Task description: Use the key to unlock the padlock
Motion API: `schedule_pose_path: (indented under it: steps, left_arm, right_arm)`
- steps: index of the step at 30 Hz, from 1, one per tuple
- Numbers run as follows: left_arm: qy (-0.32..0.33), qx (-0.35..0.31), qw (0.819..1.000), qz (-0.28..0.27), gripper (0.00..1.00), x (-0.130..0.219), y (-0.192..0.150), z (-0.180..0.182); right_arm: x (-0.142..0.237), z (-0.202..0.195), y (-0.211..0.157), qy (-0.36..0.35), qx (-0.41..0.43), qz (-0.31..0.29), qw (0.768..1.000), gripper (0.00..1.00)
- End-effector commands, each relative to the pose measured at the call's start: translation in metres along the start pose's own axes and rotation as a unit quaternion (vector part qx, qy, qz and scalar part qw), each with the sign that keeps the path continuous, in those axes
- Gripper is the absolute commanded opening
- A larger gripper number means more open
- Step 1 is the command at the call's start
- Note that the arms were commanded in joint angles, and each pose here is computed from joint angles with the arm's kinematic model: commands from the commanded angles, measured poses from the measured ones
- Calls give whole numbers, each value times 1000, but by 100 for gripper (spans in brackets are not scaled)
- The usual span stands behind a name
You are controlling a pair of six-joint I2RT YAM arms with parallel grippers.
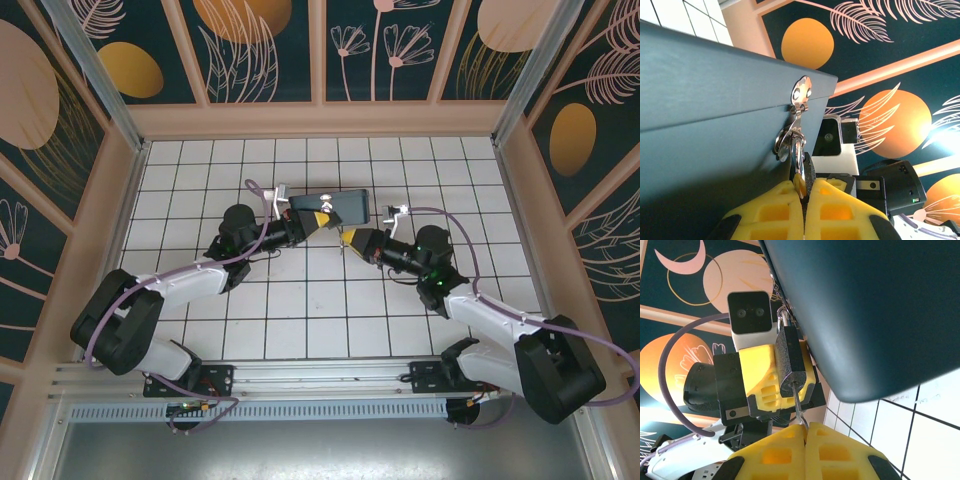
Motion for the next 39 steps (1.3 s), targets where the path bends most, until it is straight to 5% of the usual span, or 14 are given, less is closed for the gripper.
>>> schedule_pose_path:
  steps: [1, 39]
  left_arm:
    - [-35, -37, 999, -5, 0, 4, 2, -18]
    - [-20, -25, 999, 3, 0, 0, -2, -15]
  right_arm:
    - [-3, 23, 13, 36, 55, -30, 997, 0]
    - [-20, 65, 29, 83, 162, -73, 981, 0]
Point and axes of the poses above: each hand's point on the last joint's axis, 136 mm out from that joint toward the fingers, its own x axis back along the fingers, its own z axis along the line the jaws close on, y = z × x, the point moved 9 cm from there along x, back along the fingers, and after that the axes turned 11 degrees about x, right-handed, at the moved point
